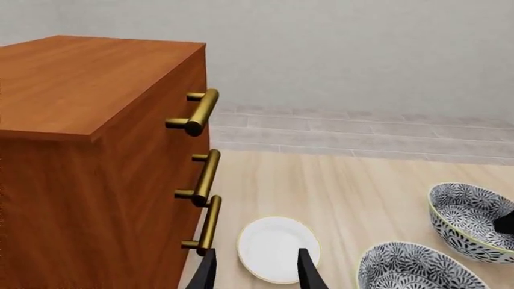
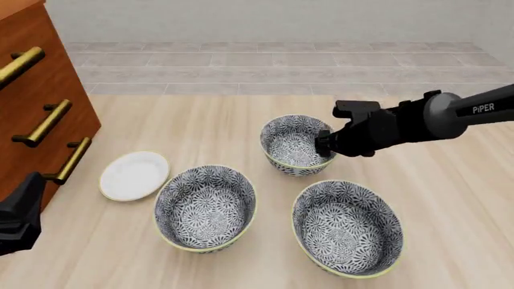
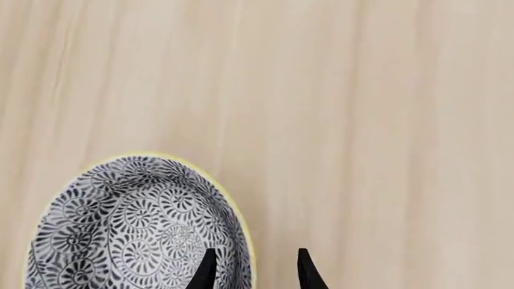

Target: Stack the bowl at the front on the bowl in the middle.

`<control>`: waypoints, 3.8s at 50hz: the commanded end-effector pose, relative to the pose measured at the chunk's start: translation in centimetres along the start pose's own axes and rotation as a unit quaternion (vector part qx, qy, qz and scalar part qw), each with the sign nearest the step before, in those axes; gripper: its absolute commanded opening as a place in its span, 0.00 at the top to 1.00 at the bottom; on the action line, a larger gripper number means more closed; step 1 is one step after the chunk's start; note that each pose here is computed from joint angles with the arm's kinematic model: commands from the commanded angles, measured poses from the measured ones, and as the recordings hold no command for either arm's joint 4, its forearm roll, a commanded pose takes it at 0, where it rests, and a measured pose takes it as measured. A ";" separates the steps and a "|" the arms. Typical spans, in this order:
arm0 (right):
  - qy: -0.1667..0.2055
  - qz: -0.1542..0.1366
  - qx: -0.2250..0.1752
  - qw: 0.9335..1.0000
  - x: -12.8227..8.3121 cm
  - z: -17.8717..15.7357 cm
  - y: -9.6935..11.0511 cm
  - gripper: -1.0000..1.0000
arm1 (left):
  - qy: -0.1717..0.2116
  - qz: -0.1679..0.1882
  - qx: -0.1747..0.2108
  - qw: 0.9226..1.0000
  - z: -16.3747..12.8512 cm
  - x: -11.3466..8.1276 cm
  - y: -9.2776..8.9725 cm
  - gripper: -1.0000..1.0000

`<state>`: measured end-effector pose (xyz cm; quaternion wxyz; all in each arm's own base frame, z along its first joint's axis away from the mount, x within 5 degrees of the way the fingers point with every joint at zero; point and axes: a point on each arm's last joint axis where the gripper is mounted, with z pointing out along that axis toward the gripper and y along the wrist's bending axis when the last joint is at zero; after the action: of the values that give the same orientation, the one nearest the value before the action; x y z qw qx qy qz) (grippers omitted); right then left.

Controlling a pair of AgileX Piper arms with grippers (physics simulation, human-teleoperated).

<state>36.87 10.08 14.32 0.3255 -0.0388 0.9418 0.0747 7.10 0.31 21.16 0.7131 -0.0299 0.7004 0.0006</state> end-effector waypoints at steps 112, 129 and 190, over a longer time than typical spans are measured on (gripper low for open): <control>-0.122 -0.066 -0.157 0.978 -2.9 -17.8 11.5 1.00 | -0.003 -0.010 -0.001 1.000 -0.2 0.0 0.0 0.00; -0.115 -0.081 -0.176 0.974 -2.3 -17.8 13.3 1.00 | -0.004 -0.004 -0.002 1.000 -0.2 0.0 0.0 0.00; -0.049 -0.129 -0.211 0.968 2.5 -12.8 18.9 1.00 | -0.003 -0.011 -0.003 1.000 -0.4 0.0 0.0 0.00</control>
<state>24.90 26.04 25.78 0.3705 -0.2267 0.8717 0.2269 6.85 0.34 21.16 0.7148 -0.0399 0.6981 -0.0057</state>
